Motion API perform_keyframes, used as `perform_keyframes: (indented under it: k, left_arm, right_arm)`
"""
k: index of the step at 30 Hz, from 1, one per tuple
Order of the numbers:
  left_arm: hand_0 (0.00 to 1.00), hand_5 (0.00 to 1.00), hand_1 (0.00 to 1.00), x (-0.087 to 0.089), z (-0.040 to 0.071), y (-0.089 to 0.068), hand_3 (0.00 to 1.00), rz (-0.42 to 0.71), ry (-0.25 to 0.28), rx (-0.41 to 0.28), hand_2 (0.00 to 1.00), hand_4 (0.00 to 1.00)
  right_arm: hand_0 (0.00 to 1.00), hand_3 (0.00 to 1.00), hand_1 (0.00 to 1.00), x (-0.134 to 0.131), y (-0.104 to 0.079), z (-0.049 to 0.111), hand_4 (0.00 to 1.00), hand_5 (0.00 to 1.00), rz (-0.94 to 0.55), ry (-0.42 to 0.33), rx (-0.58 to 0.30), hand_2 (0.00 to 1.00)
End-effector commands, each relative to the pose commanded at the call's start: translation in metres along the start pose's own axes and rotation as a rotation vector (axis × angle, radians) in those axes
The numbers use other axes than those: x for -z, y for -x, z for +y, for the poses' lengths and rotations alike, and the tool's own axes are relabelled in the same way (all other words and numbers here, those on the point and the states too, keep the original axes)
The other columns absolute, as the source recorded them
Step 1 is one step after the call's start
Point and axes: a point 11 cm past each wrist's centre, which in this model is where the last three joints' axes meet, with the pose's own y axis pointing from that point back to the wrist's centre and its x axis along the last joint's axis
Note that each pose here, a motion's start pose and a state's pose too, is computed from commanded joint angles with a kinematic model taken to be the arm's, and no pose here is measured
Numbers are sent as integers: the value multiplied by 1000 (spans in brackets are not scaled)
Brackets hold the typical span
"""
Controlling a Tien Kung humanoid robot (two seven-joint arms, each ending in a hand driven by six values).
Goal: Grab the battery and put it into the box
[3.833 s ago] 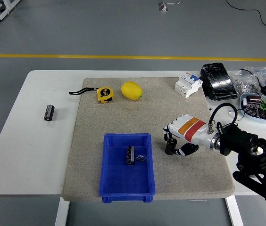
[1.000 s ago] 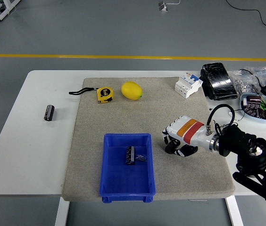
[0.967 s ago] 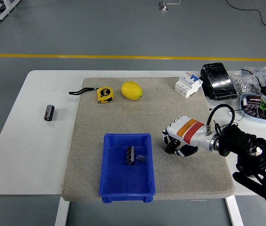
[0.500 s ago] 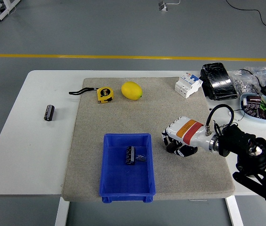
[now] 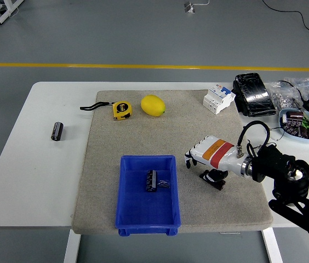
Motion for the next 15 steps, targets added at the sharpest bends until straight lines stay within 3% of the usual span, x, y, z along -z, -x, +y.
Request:
perform_keyframes:
  k: [4, 5, 8, 10, 11, 15]
  left_arm:
    - [684, 675, 643, 2, 0, 1, 619, 0, -3, 0, 693, 627]
    - [684, 675, 643, 2, 0, 1, 619, -1, -4, 0, 692, 627]
    - [684, 675, 643, 4, 0, 1, 619, -4, -8, 1, 692, 627]
    - [684, 675, 643, 3, 0, 2, 619, -7, -8, 2, 692, 627]
    - [684, 675, 648, 3, 0, 2, 619, -7, -7, 2, 692, 627]
    - [684, 675, 648, 2, 0, 1, 619, -8, -3, 2, 692, 627]
  right_arm:
    - [341, 633, 427, -11, -12, 9, 979, 126, 1, 47, -11, 552]
    - [339, 718, 455, -13, -14, 11, 998, 211, 2, 55, -14, 620]
    - [339, 718, 455, -17, -20, 17, 998, 211, -22, 85, -21, 620]
    - [339, 718, 455, -18, -20, 22, 998, 211, -52, 104, -14, 620]
    - [398, 744, 477, -17, -19, 24, 998, 265, -70, 112, -11, 663]
    - [398, 744, 477, -10, -14, 33, 998, 265, -137, 159, -28, 663]
